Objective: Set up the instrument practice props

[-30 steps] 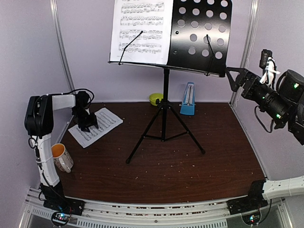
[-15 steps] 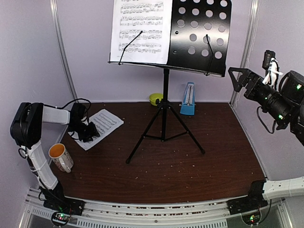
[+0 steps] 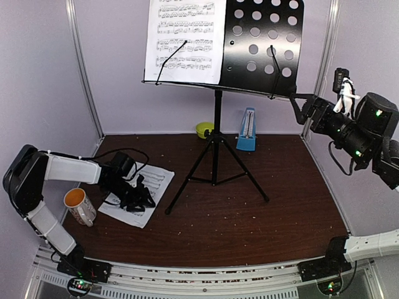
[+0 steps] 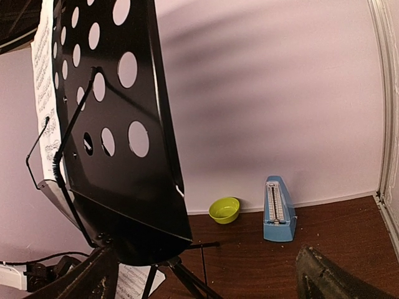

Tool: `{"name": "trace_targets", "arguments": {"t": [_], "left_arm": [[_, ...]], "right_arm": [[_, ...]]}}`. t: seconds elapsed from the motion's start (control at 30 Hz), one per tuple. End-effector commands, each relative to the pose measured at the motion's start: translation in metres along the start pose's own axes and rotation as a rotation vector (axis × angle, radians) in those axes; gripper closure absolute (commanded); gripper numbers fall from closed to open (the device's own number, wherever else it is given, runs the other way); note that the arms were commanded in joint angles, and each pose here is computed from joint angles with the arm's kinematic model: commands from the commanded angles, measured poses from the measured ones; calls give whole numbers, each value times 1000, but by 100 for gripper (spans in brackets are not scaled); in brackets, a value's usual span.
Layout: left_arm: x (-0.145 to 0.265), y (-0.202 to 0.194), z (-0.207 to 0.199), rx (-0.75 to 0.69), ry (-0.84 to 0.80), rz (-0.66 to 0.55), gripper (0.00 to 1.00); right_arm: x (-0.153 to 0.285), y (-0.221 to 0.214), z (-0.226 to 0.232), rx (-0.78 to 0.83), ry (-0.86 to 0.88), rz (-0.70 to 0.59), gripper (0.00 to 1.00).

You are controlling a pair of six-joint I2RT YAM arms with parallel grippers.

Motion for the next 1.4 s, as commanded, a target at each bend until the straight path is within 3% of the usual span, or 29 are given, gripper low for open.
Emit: {"name": "trace_targets", "arguments": {"t": [0.0, 0.2, 0.33, 0.4, 0.47, 0.6, 0.77, 1.03, 1.37], "left_arm": [[35, 22, -40, -87, -128, -63, 44], [79, 68, 14, 43, 20, -200, 30], [96, 85, 53, 87, 102, -228, 23], [98, 91, 69, 95, 158, -216, 13], [96, 96, 84, 108, 177, -204, 12], [93, 103, 112, 134, 169, -201, 10], [80, 112, 132, 111, 21, -174, 7], [52, 118, 127, 57, -175, -103, 8], [18, 113, 70, -61, -377, -25, 24]], "right_arm": [[-4, -5, 3, 4, 19, 14, 0], [-3, -4, 2, -5, 20, 9, 0], [1, -4, -2, -15, 13, 6, 0], [4, -4, -4, -19, 8, 7, 0], [6, -4, -6, -23, 3, 6, 0], [10, -3, -10, -25, -3, 5, 0], [13, -5, -13, -29, -7, 8, 0], [13, -3, -12, -22, -7, 11, 0], [5, -4, -6, -5, -2, 18, 0]]}}
Point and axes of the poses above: each gripper's point midway between its finger pads, its own x axis back along the fingers, its own z axis along the line the jaws close on, y = z × x, the point moved 6 cm from there along x, back along the fingers, and after that the axes turned 3 degrees about -x, right-handed, at the moved point
